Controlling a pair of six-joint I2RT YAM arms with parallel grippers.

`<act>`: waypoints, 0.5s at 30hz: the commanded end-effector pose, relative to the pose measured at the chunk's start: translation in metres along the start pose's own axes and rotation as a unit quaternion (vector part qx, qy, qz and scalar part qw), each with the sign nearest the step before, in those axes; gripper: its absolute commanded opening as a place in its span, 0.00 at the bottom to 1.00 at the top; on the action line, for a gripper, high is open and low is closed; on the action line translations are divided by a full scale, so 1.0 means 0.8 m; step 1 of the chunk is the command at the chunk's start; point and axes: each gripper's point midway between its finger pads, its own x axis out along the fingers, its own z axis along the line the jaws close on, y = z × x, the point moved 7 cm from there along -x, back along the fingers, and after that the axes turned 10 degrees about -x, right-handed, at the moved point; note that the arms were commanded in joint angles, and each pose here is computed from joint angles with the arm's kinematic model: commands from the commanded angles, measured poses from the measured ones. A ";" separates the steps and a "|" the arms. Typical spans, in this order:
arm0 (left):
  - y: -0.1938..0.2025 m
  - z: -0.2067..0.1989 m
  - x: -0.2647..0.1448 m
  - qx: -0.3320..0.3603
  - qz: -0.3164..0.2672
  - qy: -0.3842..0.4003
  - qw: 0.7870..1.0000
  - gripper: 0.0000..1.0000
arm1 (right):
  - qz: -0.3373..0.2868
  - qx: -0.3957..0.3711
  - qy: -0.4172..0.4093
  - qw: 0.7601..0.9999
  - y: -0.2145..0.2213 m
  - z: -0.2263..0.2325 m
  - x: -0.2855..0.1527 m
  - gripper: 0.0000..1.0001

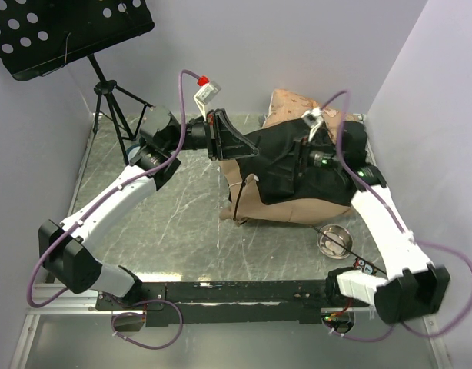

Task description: Set up the pet tent

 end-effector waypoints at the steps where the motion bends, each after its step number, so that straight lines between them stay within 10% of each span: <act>1: -0.002 -0.007 -0.004 0.001 0.001 -0.005 1.000 0.01 | 0.070 -0.084 -0.047 0.993 0.035 -0.033 0.010 0.93; 15: -0.002 -0.001 -0.002 -0.004 0.006 0.000 1.000 0.01 | 0.105 -0.116 -0.152 0.976 0.088 -0.061 0.067 0.97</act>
